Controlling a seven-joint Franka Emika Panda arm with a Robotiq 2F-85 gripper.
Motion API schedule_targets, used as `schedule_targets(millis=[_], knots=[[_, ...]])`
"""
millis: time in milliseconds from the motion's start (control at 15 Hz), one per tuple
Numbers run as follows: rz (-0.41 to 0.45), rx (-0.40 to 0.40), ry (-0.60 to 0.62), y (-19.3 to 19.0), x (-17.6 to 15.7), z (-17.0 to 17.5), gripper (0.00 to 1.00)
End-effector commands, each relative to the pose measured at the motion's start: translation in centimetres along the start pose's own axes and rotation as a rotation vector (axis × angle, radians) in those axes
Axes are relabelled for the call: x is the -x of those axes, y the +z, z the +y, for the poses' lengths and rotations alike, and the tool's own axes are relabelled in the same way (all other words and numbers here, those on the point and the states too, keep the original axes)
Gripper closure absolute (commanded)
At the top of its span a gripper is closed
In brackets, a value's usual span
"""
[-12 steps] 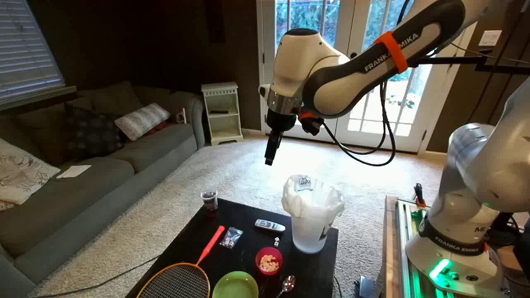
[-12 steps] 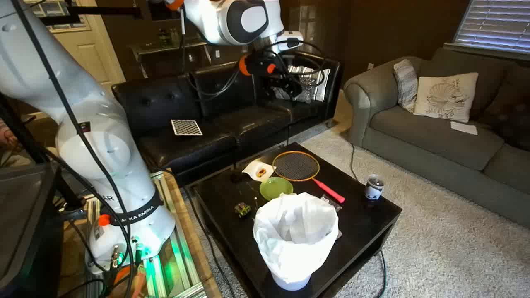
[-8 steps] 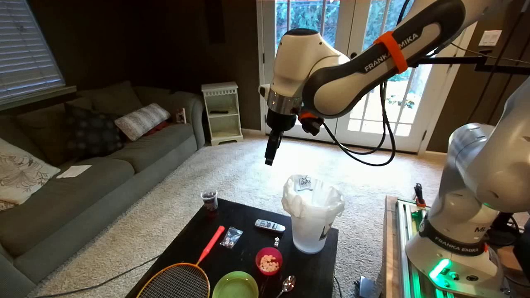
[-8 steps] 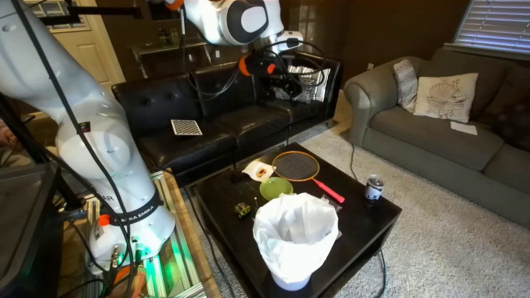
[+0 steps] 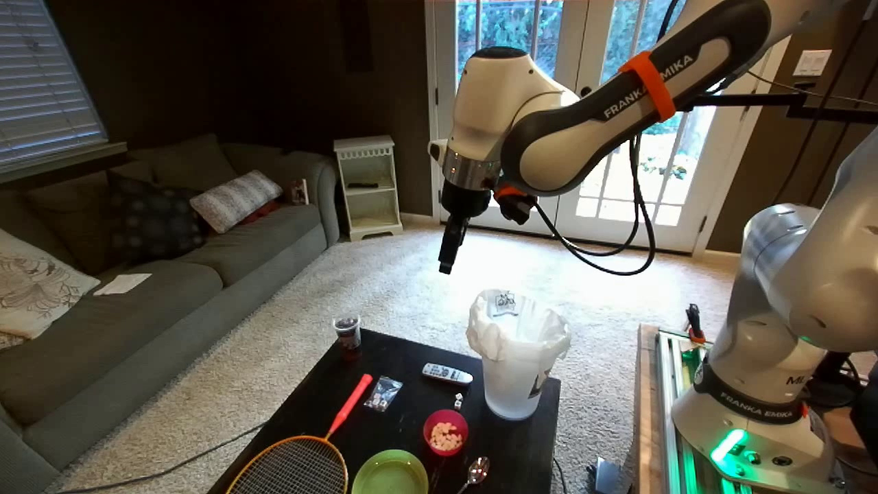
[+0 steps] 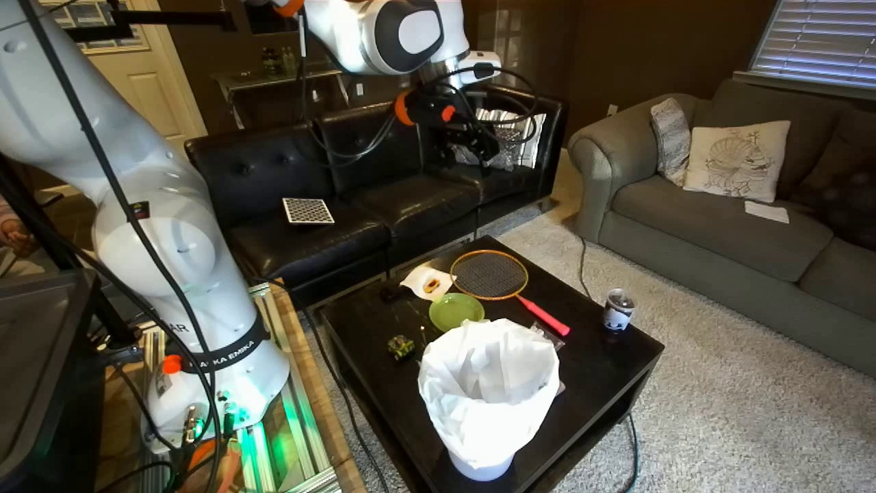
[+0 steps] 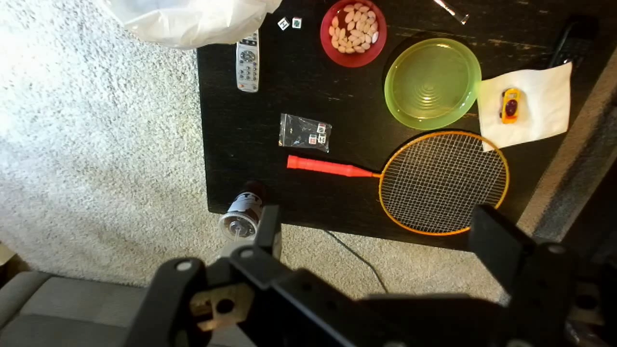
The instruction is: Twist the toy car
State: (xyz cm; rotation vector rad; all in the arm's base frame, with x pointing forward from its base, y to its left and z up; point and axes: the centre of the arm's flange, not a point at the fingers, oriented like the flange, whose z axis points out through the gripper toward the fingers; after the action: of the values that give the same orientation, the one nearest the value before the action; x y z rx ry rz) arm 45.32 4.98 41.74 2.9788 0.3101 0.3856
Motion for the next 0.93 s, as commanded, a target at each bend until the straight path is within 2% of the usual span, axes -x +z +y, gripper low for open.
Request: schedule_targets(millis=[0,533,867], knots=[[-0.032,0.007,-0.067,0.8,-0.3,-1.8,0.00],[-0.180,-0.058,-0.487,8.2,1.0,-16.0,0.00],[-0.280,-0.037,-0.738,13.6,3.2,-20.9,0.00]])
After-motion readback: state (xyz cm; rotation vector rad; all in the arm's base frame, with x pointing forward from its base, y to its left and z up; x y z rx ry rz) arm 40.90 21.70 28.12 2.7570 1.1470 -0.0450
